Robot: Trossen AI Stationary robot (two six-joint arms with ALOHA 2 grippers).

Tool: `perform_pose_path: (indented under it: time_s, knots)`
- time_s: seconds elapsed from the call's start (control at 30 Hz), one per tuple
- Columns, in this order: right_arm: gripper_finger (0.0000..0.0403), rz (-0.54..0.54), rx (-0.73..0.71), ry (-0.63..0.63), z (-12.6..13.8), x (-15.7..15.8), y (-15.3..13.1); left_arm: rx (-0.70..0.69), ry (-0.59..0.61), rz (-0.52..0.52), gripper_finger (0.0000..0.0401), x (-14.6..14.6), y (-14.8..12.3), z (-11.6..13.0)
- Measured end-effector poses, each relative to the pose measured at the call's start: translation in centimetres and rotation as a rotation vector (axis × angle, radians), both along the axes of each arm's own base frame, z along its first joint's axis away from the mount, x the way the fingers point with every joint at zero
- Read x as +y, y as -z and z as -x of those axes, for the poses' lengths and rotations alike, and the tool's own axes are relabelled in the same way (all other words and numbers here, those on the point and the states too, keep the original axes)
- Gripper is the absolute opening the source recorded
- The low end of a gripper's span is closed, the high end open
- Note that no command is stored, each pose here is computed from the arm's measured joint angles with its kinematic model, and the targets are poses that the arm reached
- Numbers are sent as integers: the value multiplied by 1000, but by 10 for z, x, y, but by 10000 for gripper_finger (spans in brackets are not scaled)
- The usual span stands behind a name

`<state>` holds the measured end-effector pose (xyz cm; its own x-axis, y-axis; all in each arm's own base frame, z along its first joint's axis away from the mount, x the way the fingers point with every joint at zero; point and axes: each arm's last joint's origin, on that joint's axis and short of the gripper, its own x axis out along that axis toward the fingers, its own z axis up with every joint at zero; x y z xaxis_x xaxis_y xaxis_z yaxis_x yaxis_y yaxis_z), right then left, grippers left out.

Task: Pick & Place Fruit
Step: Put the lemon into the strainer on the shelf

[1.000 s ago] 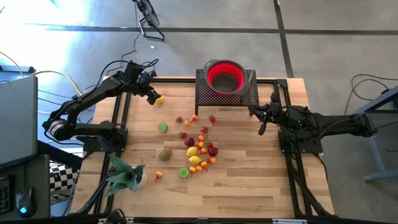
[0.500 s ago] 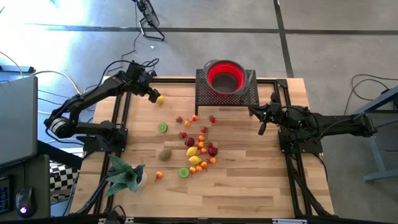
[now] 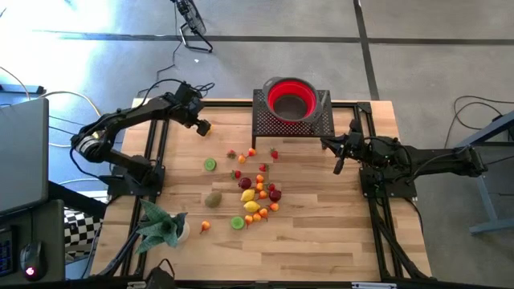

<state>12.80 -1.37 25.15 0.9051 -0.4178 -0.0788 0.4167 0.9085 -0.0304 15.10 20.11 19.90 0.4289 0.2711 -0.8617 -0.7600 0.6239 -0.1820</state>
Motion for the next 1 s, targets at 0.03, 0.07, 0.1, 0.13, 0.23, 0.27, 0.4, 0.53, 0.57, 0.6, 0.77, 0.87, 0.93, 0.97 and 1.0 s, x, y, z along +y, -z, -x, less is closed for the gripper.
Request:
perform_pose_path:
  time_s: [0.03,0.07,0.1,0.13,0.23,0.27,0.4,0.53,0.57,0.6,0.77,0.87,0.93,0.97,1.0]
  knots:
    - [3,0,0,0,0,0,0,5,0,7,328,1,3,-1]
    - [3,0,0,0,0,0,0,10,0,14,328,2,5,-2]
    - [3,0,0,0,0,0,0,14,0,19,328,3,7,-2]
    - [3,0,0,0,0,0,0,14,0,19,328,4,9,-3]
    - [3,0,0,0,0,0,0,6,0,8,328,9,13,-6]
    - [3,0,0,0,0,0,0,3,0,4,328,10,14,-7]
    - [3,0,0,0,0,0,0,3,0,3,328,13,18,-9]
    - [3,0,0,0,0,0,0,2,7,-5,328,13,18,-10]
    - [3,0,0,0,0,0,0,2,7,-6,328,13,18,-10]
    - [3,0,0,0,0,0,0,3,6,-5,328,13,18,-10]
    - [3,0,1,0,0,0,0,22,-3,-18,328,14,19,-9]
    - [3,0,2,0,0,0,0,22,-4,-18,328,14,19,-9]
    - [3,0,2,0,0,0,0,22,-4,-18,328,14,19,-9]
    - [3,0,2,0,0,0,0,22,-6,-17,328,14,19,-9]
    - [3,0,2,0,0,0,0,20,-10,-15,328,14,19,-9]
